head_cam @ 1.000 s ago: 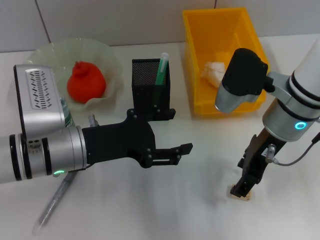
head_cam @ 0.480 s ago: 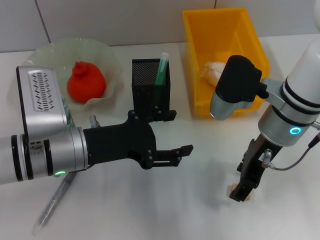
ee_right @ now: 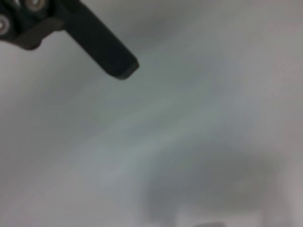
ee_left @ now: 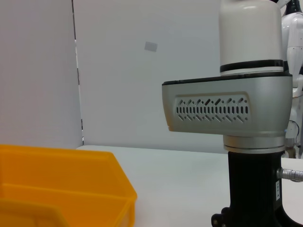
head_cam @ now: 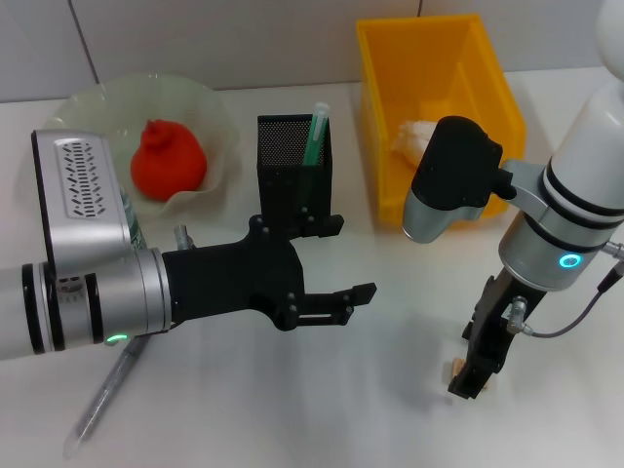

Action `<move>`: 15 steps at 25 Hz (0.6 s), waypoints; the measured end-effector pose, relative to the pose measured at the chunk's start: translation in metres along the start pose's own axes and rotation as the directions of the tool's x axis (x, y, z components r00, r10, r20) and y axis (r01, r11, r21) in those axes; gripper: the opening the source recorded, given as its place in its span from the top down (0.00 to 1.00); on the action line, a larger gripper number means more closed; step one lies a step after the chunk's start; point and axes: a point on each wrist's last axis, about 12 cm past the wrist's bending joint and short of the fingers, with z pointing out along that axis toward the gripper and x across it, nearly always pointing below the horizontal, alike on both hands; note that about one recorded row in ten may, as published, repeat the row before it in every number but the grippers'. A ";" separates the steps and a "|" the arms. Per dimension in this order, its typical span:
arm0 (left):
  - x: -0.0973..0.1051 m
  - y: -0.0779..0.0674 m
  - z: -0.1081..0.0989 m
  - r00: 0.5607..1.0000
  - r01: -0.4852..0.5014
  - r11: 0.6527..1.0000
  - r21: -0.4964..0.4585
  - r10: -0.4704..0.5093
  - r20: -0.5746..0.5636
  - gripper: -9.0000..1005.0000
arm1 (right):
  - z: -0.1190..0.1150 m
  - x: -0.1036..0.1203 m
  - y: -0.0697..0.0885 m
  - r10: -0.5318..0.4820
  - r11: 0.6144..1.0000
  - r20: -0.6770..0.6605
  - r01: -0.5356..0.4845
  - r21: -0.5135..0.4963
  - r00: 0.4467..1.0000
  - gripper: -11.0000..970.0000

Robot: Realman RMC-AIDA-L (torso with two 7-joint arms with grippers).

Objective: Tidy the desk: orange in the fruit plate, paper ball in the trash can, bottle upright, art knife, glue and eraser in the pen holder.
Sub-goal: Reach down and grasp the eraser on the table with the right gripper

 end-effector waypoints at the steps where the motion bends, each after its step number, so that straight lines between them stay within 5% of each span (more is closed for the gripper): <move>1: 0.000 0.000 0.000 1.000 0.000 1.000 0.000 0.000 0.000 0.16 | 0.000 0.000 0.000 0.003 1.000 0.000 -0.003 0.001 1.000 0.23; 15: 0.002 -0.001 0.000 1.000 0.006 1.000 0.000 -0.006 -0.003 0.16 | -0.002 -0.003 0.001 0.009 1.000 -0.003 -0.009 0.002 1.000 0.25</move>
